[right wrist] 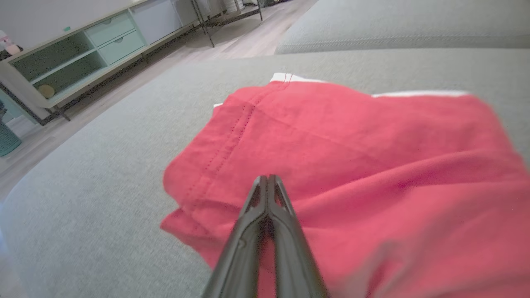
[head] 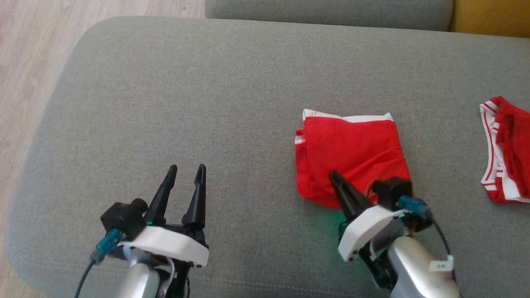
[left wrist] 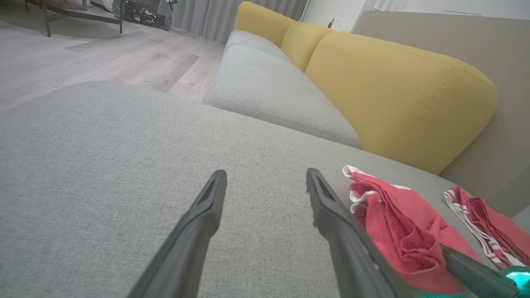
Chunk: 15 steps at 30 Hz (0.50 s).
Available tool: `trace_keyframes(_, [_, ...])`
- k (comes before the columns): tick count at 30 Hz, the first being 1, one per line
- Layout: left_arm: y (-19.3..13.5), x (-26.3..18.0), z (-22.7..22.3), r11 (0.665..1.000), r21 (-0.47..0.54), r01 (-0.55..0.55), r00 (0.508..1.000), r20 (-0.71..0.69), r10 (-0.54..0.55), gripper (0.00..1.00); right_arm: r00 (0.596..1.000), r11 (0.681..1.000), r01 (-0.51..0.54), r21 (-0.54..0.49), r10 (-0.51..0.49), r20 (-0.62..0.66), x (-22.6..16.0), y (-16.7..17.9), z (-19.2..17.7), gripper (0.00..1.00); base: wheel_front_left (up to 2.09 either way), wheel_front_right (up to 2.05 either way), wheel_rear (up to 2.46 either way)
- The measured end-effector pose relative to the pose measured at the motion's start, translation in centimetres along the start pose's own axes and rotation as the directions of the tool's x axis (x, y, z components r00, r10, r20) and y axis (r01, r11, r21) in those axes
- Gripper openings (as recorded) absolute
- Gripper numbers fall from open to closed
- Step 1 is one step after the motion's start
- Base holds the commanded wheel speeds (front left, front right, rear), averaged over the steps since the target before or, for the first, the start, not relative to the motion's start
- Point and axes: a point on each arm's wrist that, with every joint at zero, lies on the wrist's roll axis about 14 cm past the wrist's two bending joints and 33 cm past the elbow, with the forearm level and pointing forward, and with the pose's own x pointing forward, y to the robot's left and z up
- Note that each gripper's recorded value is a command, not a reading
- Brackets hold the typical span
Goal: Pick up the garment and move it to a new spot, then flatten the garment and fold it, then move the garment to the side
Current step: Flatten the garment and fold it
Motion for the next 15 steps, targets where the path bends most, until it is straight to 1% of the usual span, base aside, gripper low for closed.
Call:
trace_keyframes(4, [0.3, -0.1, -0.1, 1.000, 0.001, -0.009, 1.000, -0.003, 0.009, 1.00, 0.997, 0.999, -0.043, 0.019, 0.044, -0.069, 0.0, 1.4, -2.2, 0.00, 0.00, 0.00, 0.00])
trace_keyframes(9, [0.3, 0.0, -0.3, 1.000, 0.000, -0.009, 1.000, -0.008, 0.009, 1.00, 0.991, 0.998, -0.052, 0.025, 0.055, -0.121, -0.1, 1.6, -3.9, 0.00, 0.00, 0.00, 0.00])
trace_keyframes(12, [0.2, 0.1, -0.4, 1.000, -0.001, -0.006, 1.000, -0.012, 0.006, 1.00, 0.992, 0.998, -0.049, 0.025, 0.052, -0.119, 0.1, 1.4, -3.8, 0.00, 0.00, 0.00, 0.00])
trace_keyframes(15, [0.0, 0.3, -0.5, 1.000, -0.002, 0.001, 1.000, -0.014, -0.001, 1.00, 0.995, 0.999, -0.037, 0.033, 0.040, -0.087, 0.3, 0.9, -3.1, 0.00, 0.00, 0.00, 0.00])
